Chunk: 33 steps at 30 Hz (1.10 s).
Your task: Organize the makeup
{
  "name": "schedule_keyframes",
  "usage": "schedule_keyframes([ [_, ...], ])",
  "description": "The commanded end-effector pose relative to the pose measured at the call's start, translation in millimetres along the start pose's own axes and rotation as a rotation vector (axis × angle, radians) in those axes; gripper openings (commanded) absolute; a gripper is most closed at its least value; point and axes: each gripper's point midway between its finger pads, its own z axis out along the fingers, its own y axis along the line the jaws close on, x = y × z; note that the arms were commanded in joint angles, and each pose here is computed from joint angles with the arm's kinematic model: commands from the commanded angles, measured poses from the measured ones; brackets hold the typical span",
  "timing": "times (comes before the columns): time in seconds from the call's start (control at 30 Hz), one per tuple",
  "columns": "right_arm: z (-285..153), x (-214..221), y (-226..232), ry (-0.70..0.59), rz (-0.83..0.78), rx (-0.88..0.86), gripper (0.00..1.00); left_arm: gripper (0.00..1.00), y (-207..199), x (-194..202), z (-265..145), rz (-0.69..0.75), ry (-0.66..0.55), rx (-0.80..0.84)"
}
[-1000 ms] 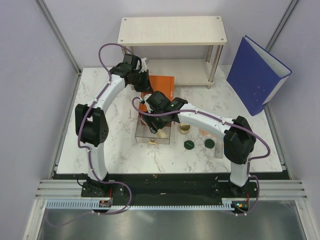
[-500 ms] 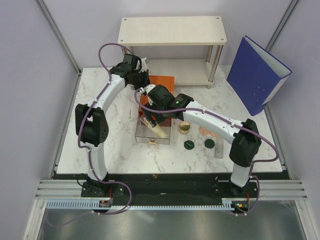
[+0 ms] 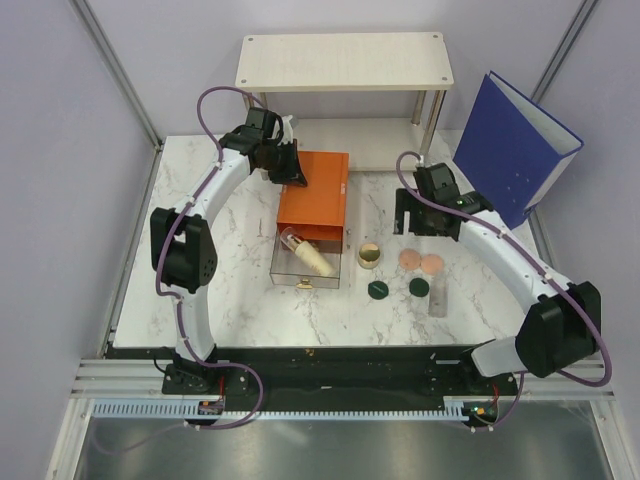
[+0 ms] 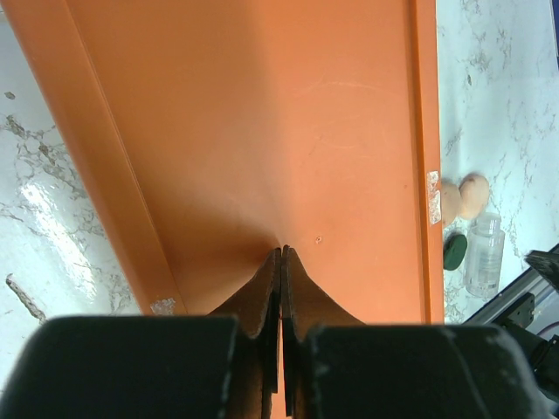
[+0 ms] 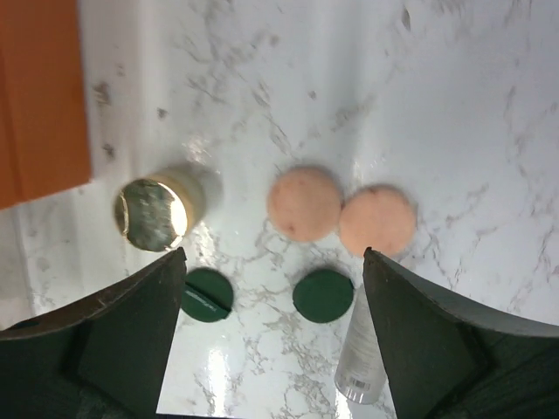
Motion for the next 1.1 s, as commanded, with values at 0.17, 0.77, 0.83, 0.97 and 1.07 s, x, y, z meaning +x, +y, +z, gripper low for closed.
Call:
schedule_keyframes([
  [0.17, 6, 108, -49, 0.295, 0.165, 0.103, 0.89, 0.02, 34, 33, 19, 0.003, 0.127, -0.085],
  [0.77, 14, 173, -83, 0.432, 0.175, 0.258, 0.72, 0.02, 34, 39, 23, 0.01, 0.148, -0.067],
  [0.83, 15, 176, -85, 0.442, 0.178, 0.268, 0.57, 0.02, 34, 39, 24, 0.011, 0.149, -0.068],
  [0.97, 17, 180, -85, 0.457, 0.186, 0.272, 0.15, 0.02, 34, 39, 24, 0.01, 0.147, -0.068],
  [1.07, 17, 178, -83, 0.449, 0.19, 0.264, 0.0, 0.02, 34, 38, 23, 0.009, 0.147, -0.069],
])
